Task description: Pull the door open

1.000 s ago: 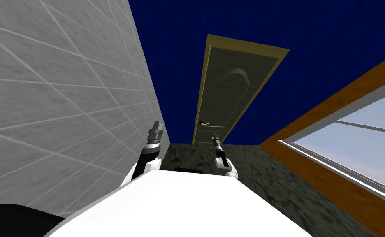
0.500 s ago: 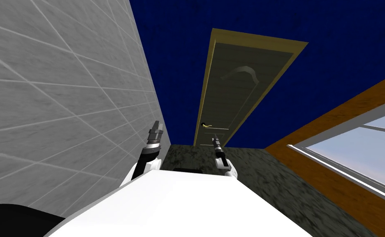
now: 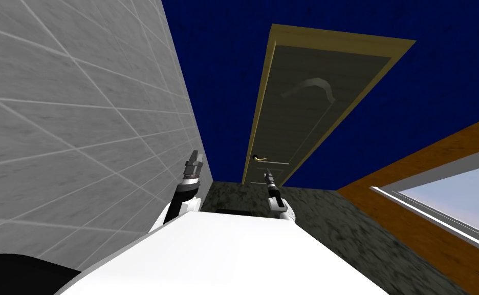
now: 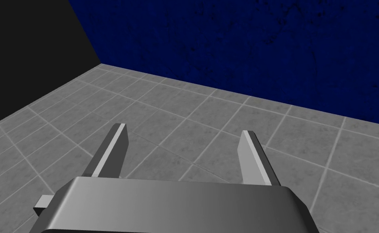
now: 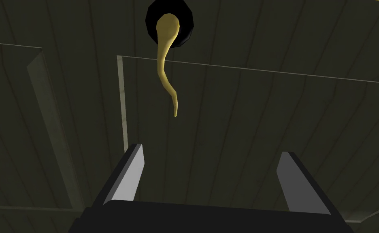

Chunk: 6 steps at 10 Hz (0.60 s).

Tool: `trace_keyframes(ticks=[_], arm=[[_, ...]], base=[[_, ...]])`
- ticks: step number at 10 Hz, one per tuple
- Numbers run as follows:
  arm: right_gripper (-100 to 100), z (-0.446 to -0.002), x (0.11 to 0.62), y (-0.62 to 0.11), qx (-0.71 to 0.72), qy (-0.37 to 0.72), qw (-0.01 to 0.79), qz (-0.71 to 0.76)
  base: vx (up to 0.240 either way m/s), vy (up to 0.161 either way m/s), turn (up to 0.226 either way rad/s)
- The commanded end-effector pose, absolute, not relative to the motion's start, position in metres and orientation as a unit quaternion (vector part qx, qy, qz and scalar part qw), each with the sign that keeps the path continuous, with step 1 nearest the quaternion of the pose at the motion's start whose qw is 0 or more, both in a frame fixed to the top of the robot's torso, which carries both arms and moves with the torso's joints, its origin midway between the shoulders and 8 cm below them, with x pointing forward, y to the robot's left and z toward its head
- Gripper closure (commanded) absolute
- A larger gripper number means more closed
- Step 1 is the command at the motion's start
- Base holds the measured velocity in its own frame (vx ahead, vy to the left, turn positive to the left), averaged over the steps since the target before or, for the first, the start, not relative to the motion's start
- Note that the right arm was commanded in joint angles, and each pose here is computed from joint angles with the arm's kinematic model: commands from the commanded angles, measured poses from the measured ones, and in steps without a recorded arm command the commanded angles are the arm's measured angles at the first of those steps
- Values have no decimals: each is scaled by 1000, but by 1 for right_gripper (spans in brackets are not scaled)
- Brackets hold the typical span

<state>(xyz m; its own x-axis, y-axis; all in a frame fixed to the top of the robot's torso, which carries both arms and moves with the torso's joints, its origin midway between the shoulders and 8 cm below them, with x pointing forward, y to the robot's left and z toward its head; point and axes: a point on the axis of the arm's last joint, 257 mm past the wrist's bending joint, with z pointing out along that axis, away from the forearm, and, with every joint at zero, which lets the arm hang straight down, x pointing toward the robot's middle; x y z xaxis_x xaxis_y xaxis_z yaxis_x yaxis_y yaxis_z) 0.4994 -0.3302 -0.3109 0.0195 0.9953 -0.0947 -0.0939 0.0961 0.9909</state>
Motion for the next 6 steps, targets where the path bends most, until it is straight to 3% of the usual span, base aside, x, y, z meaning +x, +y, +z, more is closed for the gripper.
trace_keyframes(ticks=[1, 6], arm=[[-100, -318, 499, -334, 460, 499, 547, 490], [-100, -342, 499, -345, 475, 511, 538, 474]], base=[[88, 8, 50], [105, 8, 54]])
